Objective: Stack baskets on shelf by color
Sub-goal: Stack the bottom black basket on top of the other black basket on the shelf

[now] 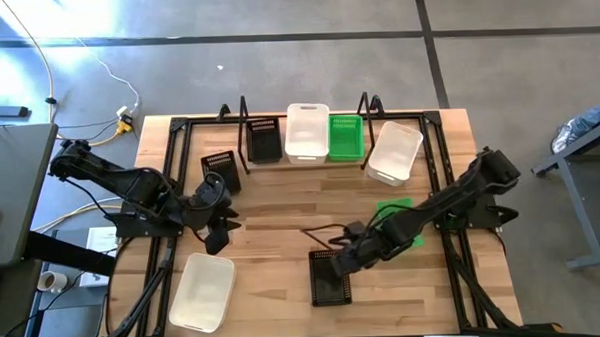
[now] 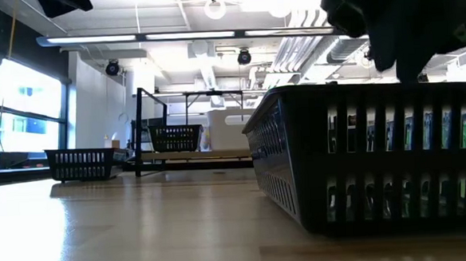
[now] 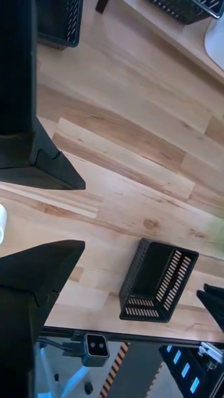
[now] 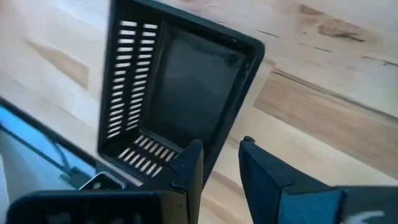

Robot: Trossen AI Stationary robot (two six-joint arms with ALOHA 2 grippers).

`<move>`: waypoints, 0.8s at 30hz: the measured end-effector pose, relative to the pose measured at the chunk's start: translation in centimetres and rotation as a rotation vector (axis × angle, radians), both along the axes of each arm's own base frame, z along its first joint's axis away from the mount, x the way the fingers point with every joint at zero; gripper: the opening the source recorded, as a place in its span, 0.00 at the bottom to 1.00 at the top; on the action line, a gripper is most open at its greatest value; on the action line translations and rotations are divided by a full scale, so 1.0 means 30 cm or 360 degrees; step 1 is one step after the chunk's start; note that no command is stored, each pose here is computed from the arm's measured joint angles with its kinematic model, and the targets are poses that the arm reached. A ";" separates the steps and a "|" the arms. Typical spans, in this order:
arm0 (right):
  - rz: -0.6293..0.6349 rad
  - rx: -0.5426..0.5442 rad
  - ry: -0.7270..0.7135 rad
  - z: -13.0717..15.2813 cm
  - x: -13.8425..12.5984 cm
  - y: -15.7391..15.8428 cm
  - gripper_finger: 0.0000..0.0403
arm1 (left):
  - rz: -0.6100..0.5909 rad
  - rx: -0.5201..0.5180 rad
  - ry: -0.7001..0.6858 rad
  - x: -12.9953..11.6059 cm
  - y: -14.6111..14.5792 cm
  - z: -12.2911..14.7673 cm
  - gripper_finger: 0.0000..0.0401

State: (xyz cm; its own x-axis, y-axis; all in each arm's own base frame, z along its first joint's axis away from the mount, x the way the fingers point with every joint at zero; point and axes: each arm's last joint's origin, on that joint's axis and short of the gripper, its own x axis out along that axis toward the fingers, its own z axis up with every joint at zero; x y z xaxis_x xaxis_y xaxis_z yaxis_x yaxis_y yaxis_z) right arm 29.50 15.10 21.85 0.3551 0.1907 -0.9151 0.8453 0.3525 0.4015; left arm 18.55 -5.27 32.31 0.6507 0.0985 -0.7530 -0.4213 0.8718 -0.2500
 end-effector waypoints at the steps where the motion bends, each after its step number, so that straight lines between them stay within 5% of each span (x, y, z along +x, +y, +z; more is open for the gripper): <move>1: 0.0000 -0.0007 0.0014 -0.010 0.003 0.002 0.22 | 0.0000 0.0000 0.0000 0.000 0.000 0.000 0.33; 19: -0.0042 -0.0111 0.0164 -0.150 0.049 0.012 0.22 | 0.0021 0.0025 -0.0015 0.001 0.002 0.001 0.33; 24: -0.0069 -0.0152 0.0144 -0.150 0.053 0.003 0.14 | -0.0001 0.0043 -0.0015 0.002 0.002 0.002 0.33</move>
